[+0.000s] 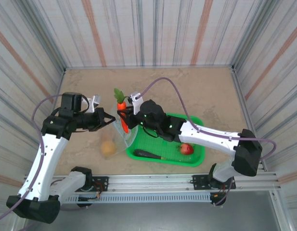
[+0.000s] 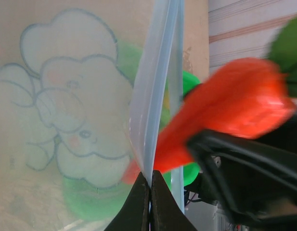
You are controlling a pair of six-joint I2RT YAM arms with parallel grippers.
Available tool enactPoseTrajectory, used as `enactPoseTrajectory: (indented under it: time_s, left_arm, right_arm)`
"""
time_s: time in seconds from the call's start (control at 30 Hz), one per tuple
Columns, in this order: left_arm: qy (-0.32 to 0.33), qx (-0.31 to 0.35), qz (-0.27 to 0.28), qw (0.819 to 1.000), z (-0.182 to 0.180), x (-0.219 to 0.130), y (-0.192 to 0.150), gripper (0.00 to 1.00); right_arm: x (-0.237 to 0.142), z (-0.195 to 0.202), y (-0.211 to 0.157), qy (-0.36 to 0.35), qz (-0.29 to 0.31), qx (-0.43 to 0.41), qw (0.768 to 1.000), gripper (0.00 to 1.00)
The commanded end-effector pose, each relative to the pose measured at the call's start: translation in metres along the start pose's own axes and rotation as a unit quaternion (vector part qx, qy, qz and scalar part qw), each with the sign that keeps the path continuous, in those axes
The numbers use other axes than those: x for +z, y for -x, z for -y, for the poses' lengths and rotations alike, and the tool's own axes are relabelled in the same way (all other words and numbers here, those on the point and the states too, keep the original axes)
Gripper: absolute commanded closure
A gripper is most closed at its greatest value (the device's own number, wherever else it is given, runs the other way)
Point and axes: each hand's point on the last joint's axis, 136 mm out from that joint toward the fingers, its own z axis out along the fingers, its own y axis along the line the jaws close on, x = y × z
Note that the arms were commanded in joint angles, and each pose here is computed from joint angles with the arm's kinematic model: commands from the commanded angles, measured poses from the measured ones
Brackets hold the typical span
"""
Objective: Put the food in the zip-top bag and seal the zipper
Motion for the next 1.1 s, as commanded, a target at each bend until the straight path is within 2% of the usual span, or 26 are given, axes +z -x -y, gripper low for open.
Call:
enactPoseTrajectory:
  time_s: [0.0,0.2,0.33,0.53,0.7,0.87,0.93,1.0,1.07]
  left_arm:
    - [-0.03,0.011,0.015,0.999,0.02,-0.007,0.01,1.0]
    - [-0.022,0.018,0.032,0.999,0.02,-0.009,0.016,1.0]
    - [-0.022,0.017,0.03,0.999,0.019,-0.008,0.014,1.0]
    - [-0.017,0.015,0.027,0.999,0.013,-0.006,0.011,1.0]
    - [-0.01,0.019,0.03,0.999,0.01,-0.007,0.009,1.0]
    - [0.002,0.025,0.032,0.999,0.006,-0.008,0.008,1.0]
    - [0.011,0.03,0.033,0.999,0.003,-0.009,0.007,1.0]
    - [0.017,0.034,0.032,0.999,0.0,-0.01,0.005,1.0]
    - [0.024,0.034,0.032,0.999,-0.004,-0.01,0.004,1.0]
  right_arm:
    - [0.007,-0.011,-0.011,0.0,0.004,0.026,1.0,0.71]
    - [0.019,-0.007,-0.051,-0.018,-0.038,0.041,0.998,0.68]
    - [0.016,-0.007,-0.049,-0.022,-0.038,0.032,0.999,0.47]
    - [0.01,-0.003,-0.039,-0.035,-0.037,0.006,0.999,0.34]
    - [0.001,-0.006,-0.028,-0.029,-0.035,-0.026,0.999,0.32]
    - [-0.016,-0.012,0.001,-0.029,-0.02,-0.057,0.998,0.33]
    - [-0.026,-0.017,0.011,-0.028,-0.027,-0.084,0.996,0.33]
    - [-0.038,-0.029,0.017,0.003,-0.037,-0.127,0.991,0.32]
    - [-0.052,-0.03,0.028,0.0,-0.023,-0.153,0.988,0.33]
